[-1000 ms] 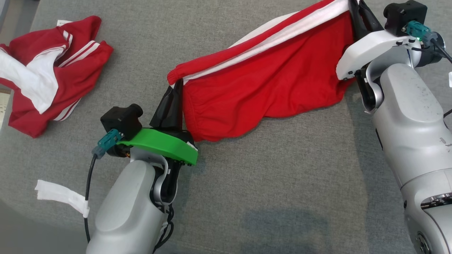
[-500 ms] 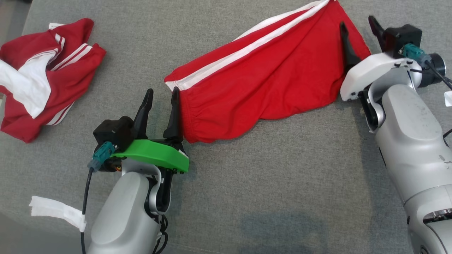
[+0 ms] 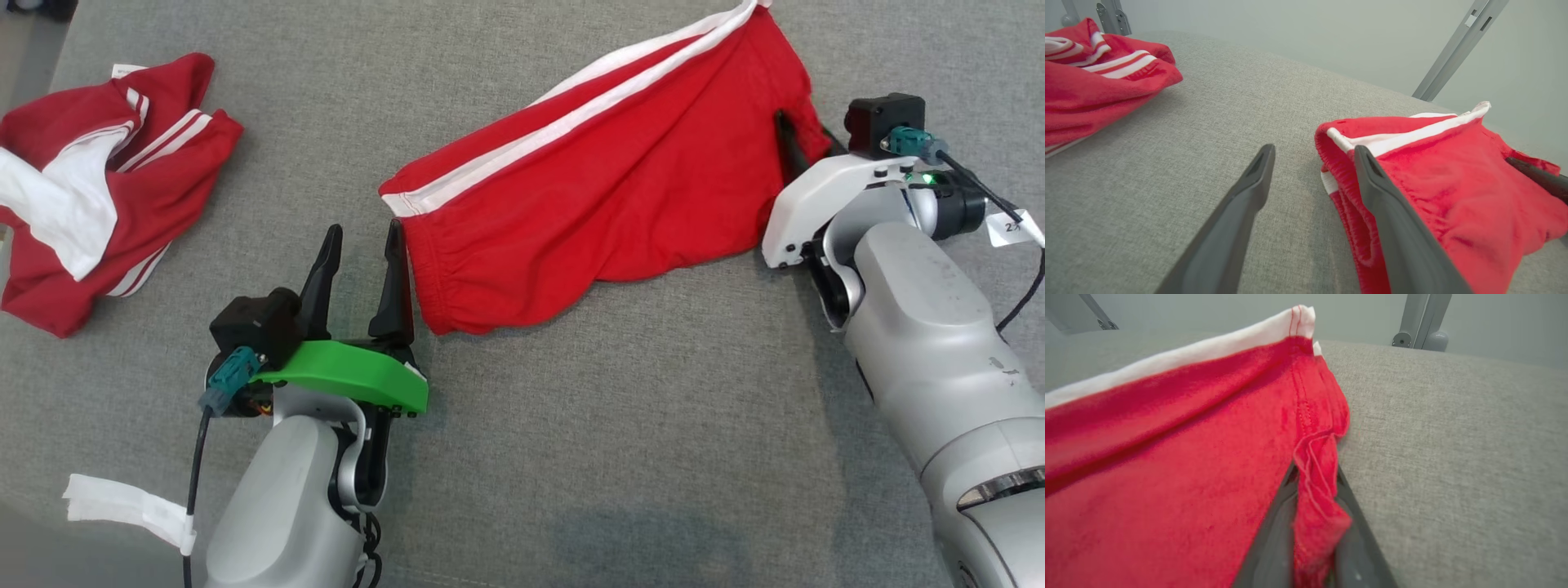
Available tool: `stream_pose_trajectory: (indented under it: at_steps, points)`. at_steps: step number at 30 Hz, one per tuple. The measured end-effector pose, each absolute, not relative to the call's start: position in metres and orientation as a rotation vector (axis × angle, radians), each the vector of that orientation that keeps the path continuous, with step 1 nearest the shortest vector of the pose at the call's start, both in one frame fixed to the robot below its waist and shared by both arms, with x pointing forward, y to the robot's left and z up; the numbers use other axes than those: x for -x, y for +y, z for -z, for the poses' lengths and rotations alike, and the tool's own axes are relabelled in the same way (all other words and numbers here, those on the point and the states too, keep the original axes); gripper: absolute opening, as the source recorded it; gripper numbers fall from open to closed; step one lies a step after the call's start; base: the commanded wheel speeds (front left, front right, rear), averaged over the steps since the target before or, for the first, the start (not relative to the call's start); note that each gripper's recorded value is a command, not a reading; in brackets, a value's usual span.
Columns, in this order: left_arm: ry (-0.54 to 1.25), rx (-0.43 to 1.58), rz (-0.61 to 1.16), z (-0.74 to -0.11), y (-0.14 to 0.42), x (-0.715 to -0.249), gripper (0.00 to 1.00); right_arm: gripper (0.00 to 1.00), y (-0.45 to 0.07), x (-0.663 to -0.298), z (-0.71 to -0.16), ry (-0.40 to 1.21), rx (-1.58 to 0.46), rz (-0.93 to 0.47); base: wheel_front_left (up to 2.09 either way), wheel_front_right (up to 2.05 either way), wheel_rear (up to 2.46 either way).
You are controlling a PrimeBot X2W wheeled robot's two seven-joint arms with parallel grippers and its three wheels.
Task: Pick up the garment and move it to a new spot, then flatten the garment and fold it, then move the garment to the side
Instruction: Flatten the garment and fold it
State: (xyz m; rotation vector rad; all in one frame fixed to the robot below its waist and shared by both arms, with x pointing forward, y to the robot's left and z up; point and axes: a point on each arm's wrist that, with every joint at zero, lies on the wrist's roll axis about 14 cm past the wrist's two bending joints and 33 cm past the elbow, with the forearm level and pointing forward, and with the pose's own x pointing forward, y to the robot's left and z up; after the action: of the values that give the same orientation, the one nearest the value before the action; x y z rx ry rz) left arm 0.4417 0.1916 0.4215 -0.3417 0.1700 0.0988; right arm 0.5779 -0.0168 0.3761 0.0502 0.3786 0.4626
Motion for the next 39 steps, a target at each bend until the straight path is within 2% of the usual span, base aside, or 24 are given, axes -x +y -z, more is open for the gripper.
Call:
stream_pose_trajectory:
  at_steps: [6, 11, 16, 28, 33, 39]
  points:
    - [0.178, 0.336, -0.113, -0.420, 0.195, -0.432, 1.00, 0.00, -0.037, -0.572, -0.387, 0.356, -0.171, -0.373, 0.00, 0.00, 0.00]
    - [0.185, 0.316, -0.097, -0.419, 0.189, -0.422, 1.00, 0.00, -0.058, -0.553, -0.390, 0.353, -0.246, -0.303, 0.00, 0.00, 0.00]
    - [0.180, 0.289, -0.083, -0.422, 0.186, -0.412, 1.00, 0.00, -0.099, -0.537, -0.403, 0.294, -0.307, -0.201, 0.00, 0.00, 0.00]
    - [0.177, 0.290, -0.040, -0.426, 0.172, -0.390, 1.00, 0.00, -0.152, -0.466, -0.403, 0.288, -0.321, -0.067, 0.00, 0.00, 0.00]
    - [0.172, 0.292, -0.024, -0.429, 0.166, -0.385, 1.00, 0.00, -0.155, -0.466, -0.416, 0.251, -0.296, -0.073, 0.00, 0.00, 0.00]
    - [0.177, 0.293, -0.037, -0.428, 0.171, -0.377, 1.00, 0.00, -0.103, -0.480, -0.459, 0.137, -0.265, -0.236, 0.00, 0.00, 0.00]
